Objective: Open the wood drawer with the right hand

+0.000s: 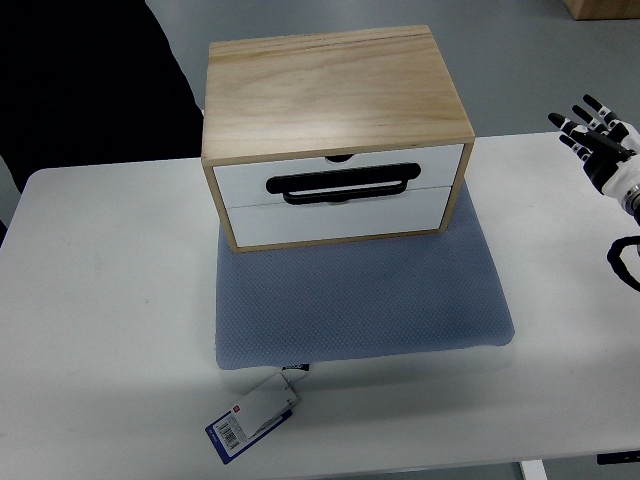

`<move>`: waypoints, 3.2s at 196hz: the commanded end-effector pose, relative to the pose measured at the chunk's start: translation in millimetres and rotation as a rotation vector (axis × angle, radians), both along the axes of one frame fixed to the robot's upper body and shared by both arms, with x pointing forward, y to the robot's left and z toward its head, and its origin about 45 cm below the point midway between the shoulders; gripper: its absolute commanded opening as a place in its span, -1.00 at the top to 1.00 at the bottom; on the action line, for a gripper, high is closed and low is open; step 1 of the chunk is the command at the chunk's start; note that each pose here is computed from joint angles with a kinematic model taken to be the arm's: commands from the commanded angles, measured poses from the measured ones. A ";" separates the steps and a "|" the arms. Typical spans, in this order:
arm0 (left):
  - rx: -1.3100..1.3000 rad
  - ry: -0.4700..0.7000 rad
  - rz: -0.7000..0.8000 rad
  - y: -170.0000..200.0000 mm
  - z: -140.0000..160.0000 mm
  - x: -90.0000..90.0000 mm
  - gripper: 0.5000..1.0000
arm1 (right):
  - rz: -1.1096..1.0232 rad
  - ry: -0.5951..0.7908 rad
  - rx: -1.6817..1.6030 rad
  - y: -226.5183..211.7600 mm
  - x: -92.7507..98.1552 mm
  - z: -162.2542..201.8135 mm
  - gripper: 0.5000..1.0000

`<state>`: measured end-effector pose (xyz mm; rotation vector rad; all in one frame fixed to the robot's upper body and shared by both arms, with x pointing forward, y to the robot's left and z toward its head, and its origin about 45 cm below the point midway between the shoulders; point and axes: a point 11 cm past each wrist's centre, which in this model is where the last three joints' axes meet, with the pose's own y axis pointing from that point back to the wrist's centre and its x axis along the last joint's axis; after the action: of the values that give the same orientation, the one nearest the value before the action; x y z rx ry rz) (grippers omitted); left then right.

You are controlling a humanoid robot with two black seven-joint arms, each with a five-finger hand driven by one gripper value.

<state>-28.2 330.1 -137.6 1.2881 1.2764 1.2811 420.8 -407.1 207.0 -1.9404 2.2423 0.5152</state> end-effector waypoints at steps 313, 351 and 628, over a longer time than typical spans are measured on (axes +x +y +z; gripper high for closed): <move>0.001 0.000 0.000 0.4 0.0 0.1 -1.00 | 0.005 -0.044 -0.121 -38.2 3.8 41.7 -0.72; 0.001 0.000 0.000 0.4 0.0 0.1 -1.00 | 0.001 -0.049 -0.150 -66.5 7.0 84.2 -0.72; 0.001 0.000 0.000 0.4 0.0 0.1 -1.00 | 1.212 -0.253 -0.831 196.9 -2.8 317.3 -0.72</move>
<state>-28.1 330.5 -137.6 1.2893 1.2755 1.2818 418.5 -231.2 527.7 -3.2845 0.9712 -0.6115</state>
